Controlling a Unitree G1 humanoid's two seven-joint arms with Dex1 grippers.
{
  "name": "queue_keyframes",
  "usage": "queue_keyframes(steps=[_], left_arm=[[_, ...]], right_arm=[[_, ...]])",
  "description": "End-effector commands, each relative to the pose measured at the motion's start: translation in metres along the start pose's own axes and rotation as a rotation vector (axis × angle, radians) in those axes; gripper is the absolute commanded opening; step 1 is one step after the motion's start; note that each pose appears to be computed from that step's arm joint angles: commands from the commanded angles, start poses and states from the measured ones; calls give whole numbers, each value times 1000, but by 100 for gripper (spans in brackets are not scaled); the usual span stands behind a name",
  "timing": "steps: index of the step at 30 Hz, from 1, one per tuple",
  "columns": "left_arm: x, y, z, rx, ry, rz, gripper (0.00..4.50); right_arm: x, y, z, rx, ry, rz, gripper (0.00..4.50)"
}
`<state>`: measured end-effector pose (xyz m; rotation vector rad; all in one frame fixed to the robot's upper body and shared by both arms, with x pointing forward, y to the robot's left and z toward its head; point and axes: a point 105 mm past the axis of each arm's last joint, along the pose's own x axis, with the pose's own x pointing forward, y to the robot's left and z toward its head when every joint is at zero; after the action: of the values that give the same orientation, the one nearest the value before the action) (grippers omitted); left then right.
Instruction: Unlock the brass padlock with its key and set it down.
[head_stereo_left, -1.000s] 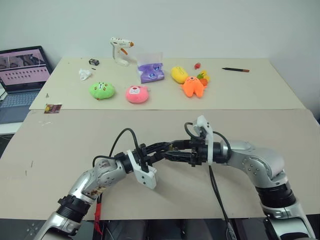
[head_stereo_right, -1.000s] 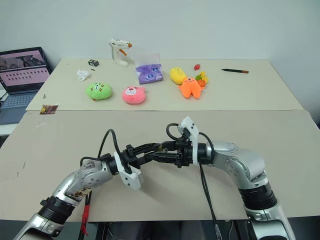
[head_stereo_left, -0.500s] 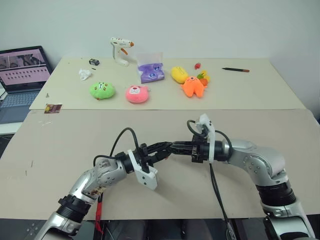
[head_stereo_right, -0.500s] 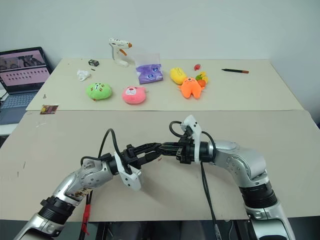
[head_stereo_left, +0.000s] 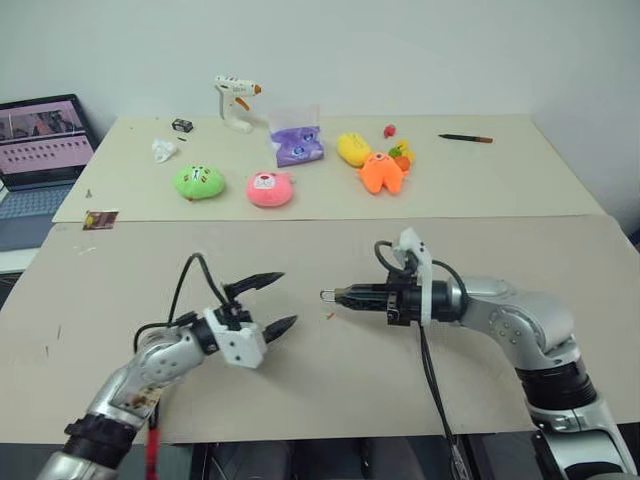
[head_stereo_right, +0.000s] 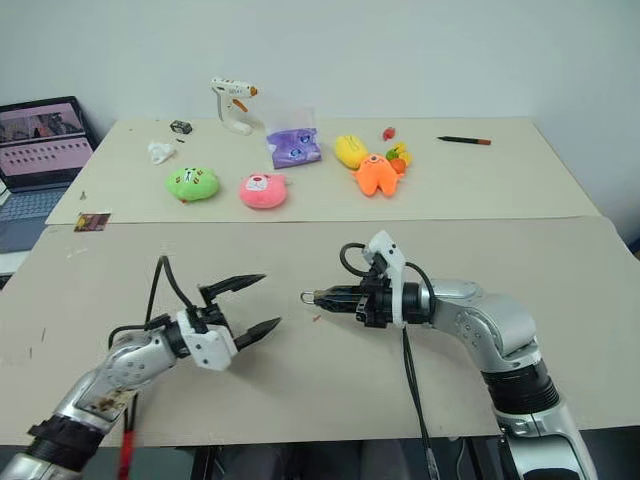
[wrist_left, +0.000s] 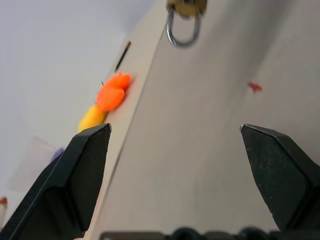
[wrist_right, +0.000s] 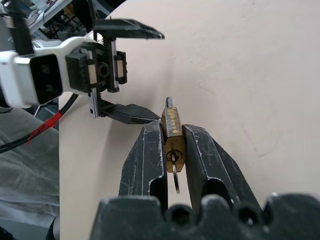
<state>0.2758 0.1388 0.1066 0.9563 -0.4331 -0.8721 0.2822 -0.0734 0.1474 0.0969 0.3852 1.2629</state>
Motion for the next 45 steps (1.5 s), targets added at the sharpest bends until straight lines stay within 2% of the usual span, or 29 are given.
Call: queue_keyframes(steps=[1, 4, 5, 7, 8, 11, 14, 18, 25, 31, 45], left_arm=[[4, 11, -1, -162, -14, 58, 444], [24, 28, 11, -417, -72, 151, 444], [30, 32, 15, -449, -82, 161, 444], [37, 31, 23, -495, -95, 134, 393], [39, 30, 25, -532, -99, 122, 384], [49, 25, 41, -732, -144, 54, 273], [50, 12, 53, -786, -157, -67, 158], [46, 10, 60, -873, -182, -115, 11], [42, 8, 81, -981, -262, -197, 5], [40, 2, 90, -992, -277, -248, 5], [36, -6, 84, -998, -255, -267, 5]], right_arm=[[-6, 13, 19, -57, -52, 64, 11], [-9, 30, 20, -65, -51, 144, 11], [-10, 35, 20, -68, -48, 166, 11], [-12, 42, 20, -65, -46, 195, 11], [-13, 44, 20, -63, -46, 202, 11], [-15, 49, 19, -65, -38, 213, 11], [-17, 48, 19, -63, -37, 200, 11], [-19, 42, 18, -57, -35, 169, 11], [-22, 36, 17, -48, -30, 141, 11], [-21, 31, 14, -42, -23, 127, 11], [-26, 14, 11, -32, -14, 75, 11]])
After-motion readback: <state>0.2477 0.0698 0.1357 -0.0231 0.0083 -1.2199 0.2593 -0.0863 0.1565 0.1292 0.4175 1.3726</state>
